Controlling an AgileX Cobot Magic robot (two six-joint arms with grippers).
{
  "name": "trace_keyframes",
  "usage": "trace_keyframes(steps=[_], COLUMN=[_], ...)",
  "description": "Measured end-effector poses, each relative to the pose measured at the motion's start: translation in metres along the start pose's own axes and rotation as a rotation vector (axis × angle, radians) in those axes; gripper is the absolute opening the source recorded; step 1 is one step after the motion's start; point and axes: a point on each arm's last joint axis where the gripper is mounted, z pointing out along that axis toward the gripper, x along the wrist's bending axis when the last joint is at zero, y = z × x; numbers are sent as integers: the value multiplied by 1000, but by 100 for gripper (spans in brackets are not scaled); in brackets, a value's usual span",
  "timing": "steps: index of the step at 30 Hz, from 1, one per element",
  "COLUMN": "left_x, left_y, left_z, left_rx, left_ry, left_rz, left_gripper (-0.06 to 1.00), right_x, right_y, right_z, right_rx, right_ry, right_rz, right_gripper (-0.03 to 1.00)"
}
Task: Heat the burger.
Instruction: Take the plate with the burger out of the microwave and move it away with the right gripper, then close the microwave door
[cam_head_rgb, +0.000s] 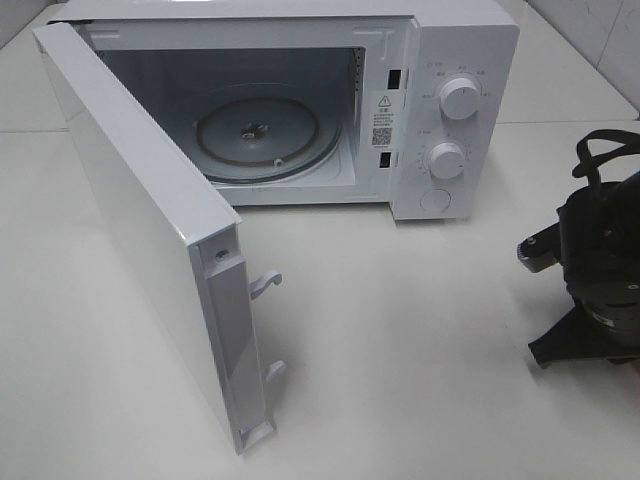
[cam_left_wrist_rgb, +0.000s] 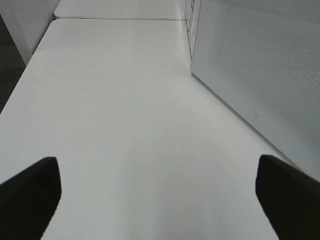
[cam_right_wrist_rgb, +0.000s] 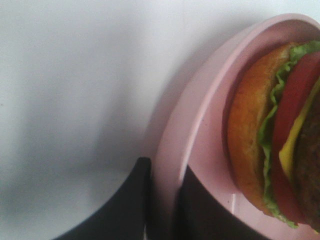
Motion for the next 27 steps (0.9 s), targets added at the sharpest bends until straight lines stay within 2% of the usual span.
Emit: trace_keyframes(steps=[9, 12, 13, 14, 16, 17, 18, 20, 21, 24, 27], left_x=[0, 0, 0, 0, 0, 0, 0, 0, 0, 0, 0], left_y=[0, 0, 0, 0, 0, 0, 0, 0, 0, 0, 0], left_z=[0, 0, 0, 0, 0, 0, 0, 0, 0, 0, 0], left_rx=[0, 0, 0, 0, 0, 0, 0, 0, 0, 0, 0], left_ry=[0, 0, 0, 0, 0, 0, 0, 0, 0, 0, 0], left_rz=[0, 0, 0, 0, 0, 0, 0, 0, 0, 0, 0], left_gripper=[97, 97, 97, 97, 97, 97, 97, 97, 97, 97, 97], right_x=[3, 3, 3, 3, 2, 2, 0, -1, -3, -10, -13], right_y=[-1, -1, -1, -1, -2, -2, -2, -2, -2, 0, 0], right_z=[6, 6, 6, 6, 5, 5, 3, 1, -3, -17, -22], right_rx=[15, 15, 20, 20, 30, 30, 37, 37, 33, -4, -18], right_ry=[-13, -13, -12, -12, -20, -20, -19, -14, 4, 48, 63], right_rz=[-12, -13, -12, -12, -24, -24, -20, -17, 2, 32, 36], right_gripper=[7, 12, 17, 17, 28, 28, 36, 40, 46, 52, 52])
